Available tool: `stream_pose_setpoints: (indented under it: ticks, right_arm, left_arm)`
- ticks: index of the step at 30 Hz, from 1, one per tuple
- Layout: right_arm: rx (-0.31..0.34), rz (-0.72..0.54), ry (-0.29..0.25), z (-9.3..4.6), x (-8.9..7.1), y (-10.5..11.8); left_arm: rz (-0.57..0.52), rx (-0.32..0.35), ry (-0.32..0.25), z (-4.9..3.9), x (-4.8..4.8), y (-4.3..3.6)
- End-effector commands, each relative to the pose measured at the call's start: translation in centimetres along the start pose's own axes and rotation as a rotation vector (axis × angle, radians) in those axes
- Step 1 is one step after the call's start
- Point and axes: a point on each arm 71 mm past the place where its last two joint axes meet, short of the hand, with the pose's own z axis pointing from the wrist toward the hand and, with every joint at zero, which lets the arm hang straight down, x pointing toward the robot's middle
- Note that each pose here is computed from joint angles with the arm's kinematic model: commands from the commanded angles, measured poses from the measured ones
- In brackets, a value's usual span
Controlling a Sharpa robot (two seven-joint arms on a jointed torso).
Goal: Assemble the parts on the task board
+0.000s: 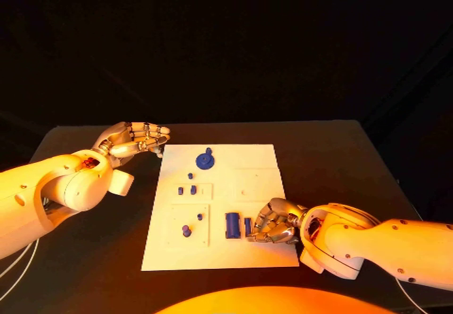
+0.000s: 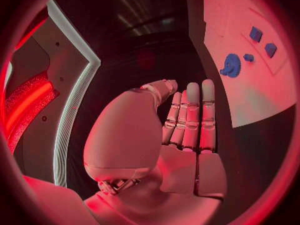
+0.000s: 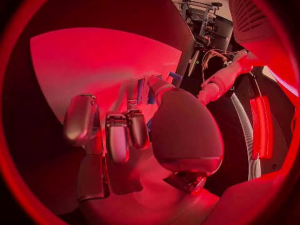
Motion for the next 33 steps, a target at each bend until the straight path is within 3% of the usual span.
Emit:
stream_pose_setpoints:
  ticks: [1,33]
  right_arm:
    - [-0.012,-0.046,0.062,-0.02,0.52,0.11]
    - [0.03,-0.038,0.005,0.58,0.02,-0.31]
  left_arm:
    - [-0.009,0.005,0.013,0.0,0.12,-0.08]
    - [-0.009,0.001,0.014,-0.04,0.04,-0.03]
